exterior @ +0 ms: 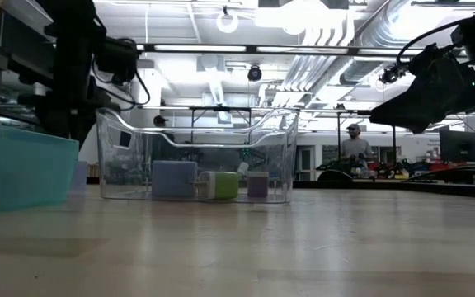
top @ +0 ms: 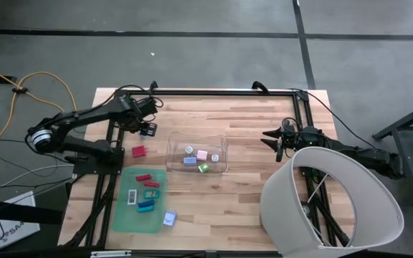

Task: Pick & Place Office items
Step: Put the top blue charger adapter into the transparent bin

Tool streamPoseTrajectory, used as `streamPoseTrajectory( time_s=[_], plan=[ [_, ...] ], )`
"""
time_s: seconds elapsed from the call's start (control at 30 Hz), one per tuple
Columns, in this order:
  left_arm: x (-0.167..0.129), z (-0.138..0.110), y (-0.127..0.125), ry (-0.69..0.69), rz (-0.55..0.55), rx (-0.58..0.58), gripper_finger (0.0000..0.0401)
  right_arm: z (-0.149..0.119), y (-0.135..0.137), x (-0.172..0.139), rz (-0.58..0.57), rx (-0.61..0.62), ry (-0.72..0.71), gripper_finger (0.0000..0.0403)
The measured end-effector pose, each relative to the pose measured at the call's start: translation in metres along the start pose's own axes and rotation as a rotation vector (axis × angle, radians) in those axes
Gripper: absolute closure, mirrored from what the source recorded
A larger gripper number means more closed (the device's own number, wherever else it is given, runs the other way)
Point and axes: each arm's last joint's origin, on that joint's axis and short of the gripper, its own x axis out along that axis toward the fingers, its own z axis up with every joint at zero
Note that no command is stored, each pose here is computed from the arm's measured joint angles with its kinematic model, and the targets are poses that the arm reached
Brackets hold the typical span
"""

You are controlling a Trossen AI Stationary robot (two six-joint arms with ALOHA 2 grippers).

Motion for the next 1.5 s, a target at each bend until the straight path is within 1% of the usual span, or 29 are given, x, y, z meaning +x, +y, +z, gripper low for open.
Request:
streamPoseTrajectory(
  time_s=[0.2, 0.33, 0.57, 1.27, 1.5],
  plan=[
    [0.012, 0.003, -0.006, 0.04, 0.038, 0.006, 0.0196, 0.0, 0.0, 0.0, 0.0, 0.0, 0.0, 0.0259],
    [0.02, 0.005, -0.01, 0.034, 0.03, 0.008, 0.0196, 0.0, 0.0, 0.0, 0.0, 0.0, 0.0, 0.0259],
    [0.026, 0.004, -0.011, 0.035, 0.032, 0.008, 0.0196, 0.0, 0.0, 0.0, 0.0, 0.0, 0.0, 0.0259],
    [0.027, 0.005, -0.012, 0.023, 0.022, 0.001, 0.0196, 0.0, 0.0, 0.0, 0.0, 0.0, 0.0, 0.0259],
    [0.027, 0.005, -0.011, 0.007, 0.039, -0.019, 0.0196, 0.0, 0.0, 0.0, 0.0, 0.0, 0.0, 0.0259]
  ],
)
